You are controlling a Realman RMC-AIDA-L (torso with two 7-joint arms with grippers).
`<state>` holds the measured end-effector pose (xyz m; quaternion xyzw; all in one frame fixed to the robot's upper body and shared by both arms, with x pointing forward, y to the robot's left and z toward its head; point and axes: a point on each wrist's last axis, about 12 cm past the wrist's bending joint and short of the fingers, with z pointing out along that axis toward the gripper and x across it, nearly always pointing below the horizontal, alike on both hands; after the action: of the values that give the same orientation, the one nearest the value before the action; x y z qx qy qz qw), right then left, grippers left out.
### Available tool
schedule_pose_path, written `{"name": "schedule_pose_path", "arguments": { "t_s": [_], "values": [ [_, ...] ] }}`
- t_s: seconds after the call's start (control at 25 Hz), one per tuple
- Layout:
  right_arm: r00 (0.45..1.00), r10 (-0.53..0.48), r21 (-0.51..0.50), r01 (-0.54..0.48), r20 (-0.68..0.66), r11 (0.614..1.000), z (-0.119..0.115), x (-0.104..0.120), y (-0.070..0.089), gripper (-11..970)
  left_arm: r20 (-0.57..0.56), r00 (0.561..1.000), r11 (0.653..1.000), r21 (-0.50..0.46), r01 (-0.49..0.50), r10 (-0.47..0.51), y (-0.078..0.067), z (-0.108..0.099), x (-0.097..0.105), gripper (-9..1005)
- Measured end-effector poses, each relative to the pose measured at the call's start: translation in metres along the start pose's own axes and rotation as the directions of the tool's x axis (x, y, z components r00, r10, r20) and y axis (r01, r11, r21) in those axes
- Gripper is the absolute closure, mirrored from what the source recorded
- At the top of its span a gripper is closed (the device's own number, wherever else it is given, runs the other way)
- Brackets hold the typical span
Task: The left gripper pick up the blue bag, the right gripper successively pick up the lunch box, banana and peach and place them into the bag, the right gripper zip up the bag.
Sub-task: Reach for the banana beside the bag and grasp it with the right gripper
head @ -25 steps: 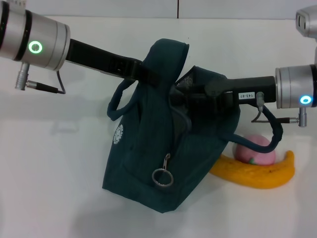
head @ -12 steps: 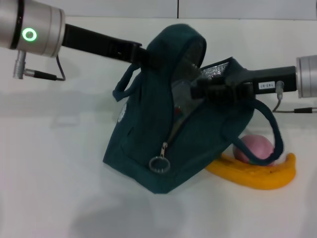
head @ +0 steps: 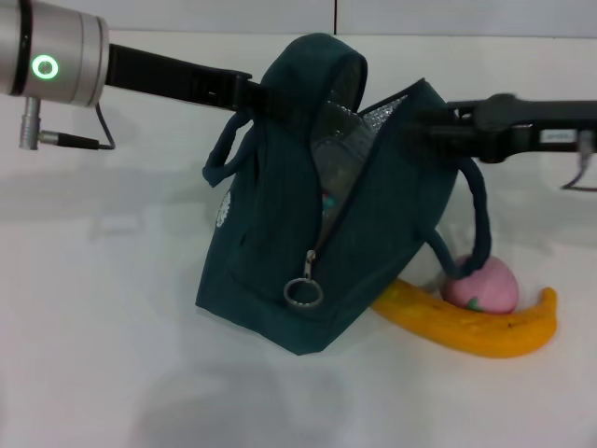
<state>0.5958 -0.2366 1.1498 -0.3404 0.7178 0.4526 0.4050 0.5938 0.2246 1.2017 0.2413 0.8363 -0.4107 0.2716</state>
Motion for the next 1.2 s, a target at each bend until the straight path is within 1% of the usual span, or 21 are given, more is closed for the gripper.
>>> {"name": "schedule_pose_path", "arguments": {
  "t_s": [0.12,0.2,0.28,0.36,0.44,0.48,0.52,0.56,0.6,0.72,0.8,0.92,1.04,1.2],
  "values": [
    [0.998,-0.066,-0.046,0.067,0.023,0.997,-0.018,-0.006,0.013,493,-0.002,1.000,1.000,-0.004,0.007,-0.007,0.003,0.002,0.003,962],
    [0.993,-0.117,-0.074,0.117,0.005,0.990,-0.029,-0.009,0.023,492,-0.005,1.000,1.000,-0.004,0.015,-0.015,0.005,0.002,0.004,962],
    [0.987,-0.150,-0.077,0.146,-0.059,0.986,-0.038,-0.010,0.033,491,-0.006,1.000,1.000,-0.004,0.020,-0.020,0.005,0.002,0.005,962],
    [0.973,-0.158,-0.051,0.151,-0.166,0.987,-0.042,-0.010,0.043,489,-0.007,1.000,1.000,-0.004,0.022,-0.022,0.006,0.002,0.005,962],
    [0.944,-0.164,-0.005,0.170,-0.288,0.985,-0.043,-0.012,0.052,488,-0.007,1.000,1.000,-0.005,0.022,-0.022,0.006,0.002,0.005,962],
    [0.944,-0.164,-0.005,0.170,-0.288,0.985,-0.043,-0.012,0.052,488,-0.007,1.000,1.000,-0.005,0.022,-0.022,0.006,0.002,0.005,962],
    [0.927,-0.163,0.013,0.177,-0.338,0.984,-0.042,-0.012,0.057,487,-0.007,1.000,1.000,-0.006,0.022,-0.022,0.006,0.002,0.005,962],
    [0.873,-0.145,0.072,0.201,-0.466,0.977,-0.038,-0.014,0.069,486,-0.007,1.000,1.000,-0.006,0.022,-0.022,0.006,0.002,0.005,962],
    [0.860,-0.146,0.082,0.212,-0.489,0.974,-0.037,-0.015,0.072,486,-0.007,1.000,1.000,-0.006,0.022,-0.022,0.006,0.002,0.005,962],
    [0.792,-0.133,0.142,0.267,-0.596,0.953,-0.028,-0.019,0.082,484,-0.007,1.000,1.000,-0.009,0.030,-0.030,0.008,0.001,0.008,962],
    [0.751,-0.132,0.147,0.293,-0.647,0.945,-0.017,-0.020,0.088,482,-0.007,0.999,0.999,-0.011,0.034,-0.034,0.009,0.001,0.009,962],
    [0.717,-0.117,0.125,0.276,-0.688,0.953,-0.003,-0.018,0.091,480,-0.008,1.000,1.000,-0.006,0.029,-0.029,0.007,0.003,0.007,962],
    [0.685,-0.094,0.113,0.251,-0.723,0.961,0.007,-0.015,0.087,479,-0.009,1.000,1.000,0.002,0.019,-0.019,0.003,0.006,0.003,962],
    [0.648,-0.086,0.090,0.233,-0.756,0.968,0.026,-0.013,0.083,476,-0.005,1.000,1.000,0.002,0.024,-0.024,0.004,0.005,0.004,962]
  ]
}}
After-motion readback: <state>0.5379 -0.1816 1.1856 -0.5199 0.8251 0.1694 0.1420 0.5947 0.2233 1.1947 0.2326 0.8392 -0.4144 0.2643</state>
